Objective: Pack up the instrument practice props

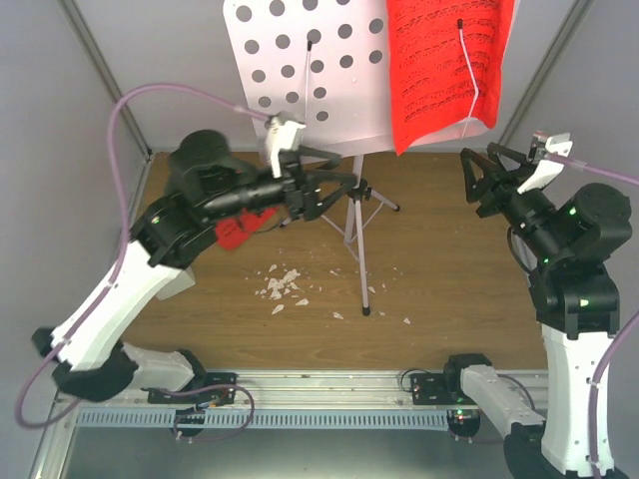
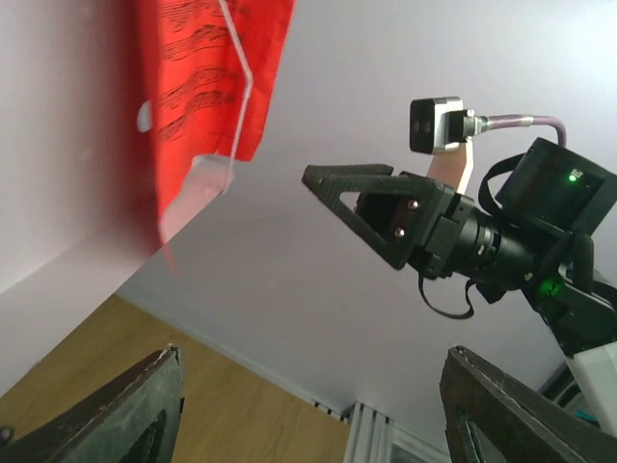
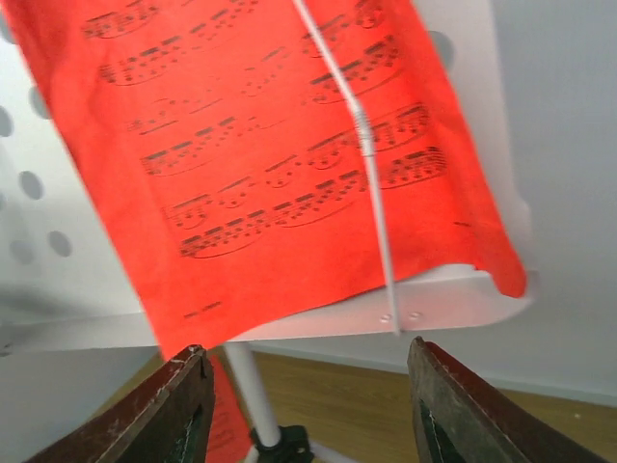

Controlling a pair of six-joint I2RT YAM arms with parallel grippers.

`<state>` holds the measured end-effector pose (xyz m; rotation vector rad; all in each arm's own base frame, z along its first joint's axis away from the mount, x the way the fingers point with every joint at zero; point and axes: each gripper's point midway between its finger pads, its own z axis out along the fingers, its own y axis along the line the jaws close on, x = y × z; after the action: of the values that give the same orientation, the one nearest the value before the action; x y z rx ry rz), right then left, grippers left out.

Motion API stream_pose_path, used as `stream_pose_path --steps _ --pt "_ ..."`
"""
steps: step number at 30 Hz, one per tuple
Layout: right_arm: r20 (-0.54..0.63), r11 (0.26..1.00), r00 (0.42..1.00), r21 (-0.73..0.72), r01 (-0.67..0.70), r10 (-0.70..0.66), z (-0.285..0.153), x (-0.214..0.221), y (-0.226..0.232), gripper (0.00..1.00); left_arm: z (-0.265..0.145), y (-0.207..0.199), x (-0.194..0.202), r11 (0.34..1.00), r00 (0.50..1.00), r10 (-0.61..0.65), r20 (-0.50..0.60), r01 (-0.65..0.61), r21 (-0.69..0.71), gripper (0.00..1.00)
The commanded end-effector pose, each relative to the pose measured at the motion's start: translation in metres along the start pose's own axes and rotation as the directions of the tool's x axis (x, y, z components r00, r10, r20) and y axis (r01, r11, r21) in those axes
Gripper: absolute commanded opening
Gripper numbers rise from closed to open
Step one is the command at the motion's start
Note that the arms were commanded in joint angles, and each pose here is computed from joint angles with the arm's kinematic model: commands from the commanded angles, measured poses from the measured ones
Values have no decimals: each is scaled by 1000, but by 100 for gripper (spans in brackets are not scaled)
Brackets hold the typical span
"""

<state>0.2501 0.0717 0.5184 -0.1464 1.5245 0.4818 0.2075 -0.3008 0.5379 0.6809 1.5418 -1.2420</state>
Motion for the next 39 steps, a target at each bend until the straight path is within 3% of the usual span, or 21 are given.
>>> stream_pose_path --steps 1,8,17,26,39 --pt "-49 993 999 -112 -23 17 2 2 19 56 27 -19 -26 997 994 78 72 -78 6 72" --pt "-64 975 992 -188 -119 108 36 -8 22 54 65 -6 -35 995 989 52 140 -39 -90 66" --pt "-27 984 993 -131 -120 118 55 -16 5 54 91 21 -39 979 983 50 175 -14 -203 67" --pt "28 988 996 -135 -75 80 54 -35 7 52 118 25 -44 982 980 52 191 -16 -186 64" --pt "43 974 999 -228 -16 27 67 -49 19 42 131 39 -53 972 968 77 238 -19 -234 45"
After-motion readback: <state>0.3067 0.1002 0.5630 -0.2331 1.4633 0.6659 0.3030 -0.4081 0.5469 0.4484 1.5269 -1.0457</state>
